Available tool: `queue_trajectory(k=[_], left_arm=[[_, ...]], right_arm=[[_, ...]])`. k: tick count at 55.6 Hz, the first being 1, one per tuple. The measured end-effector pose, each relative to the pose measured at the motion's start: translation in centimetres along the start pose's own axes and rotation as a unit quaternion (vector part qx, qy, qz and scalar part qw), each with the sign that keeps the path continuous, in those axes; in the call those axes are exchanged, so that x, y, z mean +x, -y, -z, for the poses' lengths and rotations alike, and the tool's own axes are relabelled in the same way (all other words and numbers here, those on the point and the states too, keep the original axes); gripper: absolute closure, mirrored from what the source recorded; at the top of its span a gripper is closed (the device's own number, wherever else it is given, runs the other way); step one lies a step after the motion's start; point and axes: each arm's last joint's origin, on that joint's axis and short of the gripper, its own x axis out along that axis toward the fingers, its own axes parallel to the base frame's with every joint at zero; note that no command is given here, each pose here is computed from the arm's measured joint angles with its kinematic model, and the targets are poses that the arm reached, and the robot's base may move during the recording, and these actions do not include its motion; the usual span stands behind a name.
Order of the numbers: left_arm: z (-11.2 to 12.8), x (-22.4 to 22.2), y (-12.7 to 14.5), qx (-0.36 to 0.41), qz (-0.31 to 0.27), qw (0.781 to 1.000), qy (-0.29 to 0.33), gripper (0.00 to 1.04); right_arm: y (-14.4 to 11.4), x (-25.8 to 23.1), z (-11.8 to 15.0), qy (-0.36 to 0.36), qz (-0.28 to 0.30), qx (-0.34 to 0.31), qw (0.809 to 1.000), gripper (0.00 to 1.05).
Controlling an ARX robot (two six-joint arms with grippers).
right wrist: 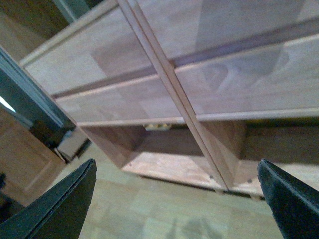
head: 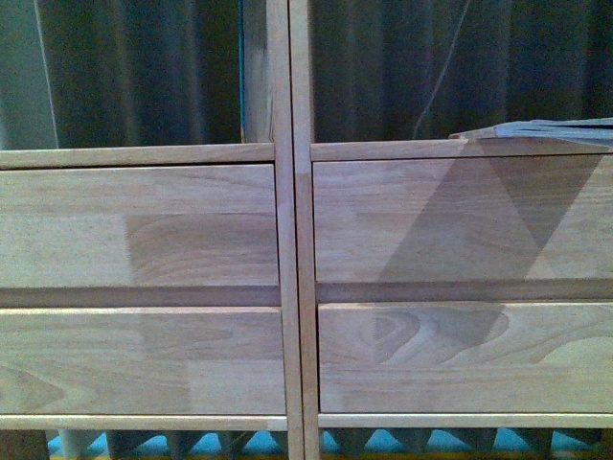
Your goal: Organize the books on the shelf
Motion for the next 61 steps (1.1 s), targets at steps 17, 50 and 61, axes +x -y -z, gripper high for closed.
queue_trajectory(k=[17,50,61], left_arm=[[0.0,0.0,0.0,0.0,0.0,1.0,0.0,0.07],[0.0,0.0,0.0,0.0,0.0,1.0,0.0,0.07],[0.0,0.0,0.0,0.0,0.0,1.0,0.0,0.07]], right_arm=[[-1.3,8.8,-8.1,0.034,-0.027,0.165,0.985,0.07],[1.5,18.7,-13.0,0.078,0.051,0.294,0.951,0.07],[2.9,19.2,-15.0,0.113,0.081,0.304,0.943,0.07]])
